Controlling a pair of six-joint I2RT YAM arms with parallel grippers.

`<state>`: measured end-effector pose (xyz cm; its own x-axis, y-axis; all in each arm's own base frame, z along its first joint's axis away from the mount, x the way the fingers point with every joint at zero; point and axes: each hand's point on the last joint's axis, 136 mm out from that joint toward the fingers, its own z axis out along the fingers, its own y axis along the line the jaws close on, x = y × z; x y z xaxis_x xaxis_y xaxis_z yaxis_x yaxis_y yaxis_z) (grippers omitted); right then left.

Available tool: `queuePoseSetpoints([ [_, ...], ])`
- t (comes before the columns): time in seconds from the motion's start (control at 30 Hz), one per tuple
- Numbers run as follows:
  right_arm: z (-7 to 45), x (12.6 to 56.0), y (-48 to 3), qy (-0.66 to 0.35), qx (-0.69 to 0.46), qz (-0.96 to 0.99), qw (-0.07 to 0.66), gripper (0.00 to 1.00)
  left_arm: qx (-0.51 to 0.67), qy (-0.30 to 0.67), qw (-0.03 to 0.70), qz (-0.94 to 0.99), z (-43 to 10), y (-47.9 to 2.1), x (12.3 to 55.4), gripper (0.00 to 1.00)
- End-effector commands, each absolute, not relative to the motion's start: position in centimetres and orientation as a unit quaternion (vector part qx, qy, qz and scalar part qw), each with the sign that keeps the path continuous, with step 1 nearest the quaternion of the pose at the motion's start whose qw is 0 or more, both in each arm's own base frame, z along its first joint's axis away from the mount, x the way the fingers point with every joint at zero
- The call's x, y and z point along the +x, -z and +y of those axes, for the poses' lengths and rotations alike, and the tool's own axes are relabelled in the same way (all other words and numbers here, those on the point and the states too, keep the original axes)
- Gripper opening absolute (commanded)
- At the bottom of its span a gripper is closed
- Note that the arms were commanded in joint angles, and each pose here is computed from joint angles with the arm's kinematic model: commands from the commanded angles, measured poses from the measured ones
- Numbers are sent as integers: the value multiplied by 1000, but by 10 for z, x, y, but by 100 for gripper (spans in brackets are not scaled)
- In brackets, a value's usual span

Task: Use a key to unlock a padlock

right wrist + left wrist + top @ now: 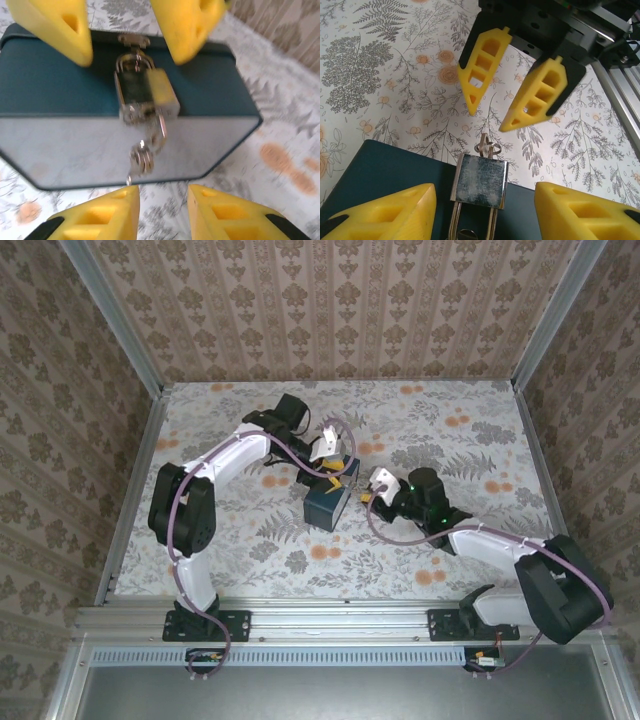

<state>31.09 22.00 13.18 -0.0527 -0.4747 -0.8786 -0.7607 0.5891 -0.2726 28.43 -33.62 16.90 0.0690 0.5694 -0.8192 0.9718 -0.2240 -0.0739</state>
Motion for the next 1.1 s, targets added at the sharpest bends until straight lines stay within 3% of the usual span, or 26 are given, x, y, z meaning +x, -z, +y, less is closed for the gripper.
queuePoseSetpoints([
  [0.0, 219, 330, -163, -31, -444, 657, 609, 33, 693, 377, 267, 553, -339, -171, 286, 56],
  [0.2, 228, 311, -158, -88, -466, 680, 559, 34, 694, 371, 273, 554, -339, -170, 290, 57],
  [0.67, 228, 311, -152, 118, -528, 598, 591, 36, 667, 404, 293, 553, -332, -189, 300, 55],
  [1.07, 235, 313, -152, 132, -550, 584, 582, 36, 655, 409, 317, 551, -324, -204, 307, 54],
])
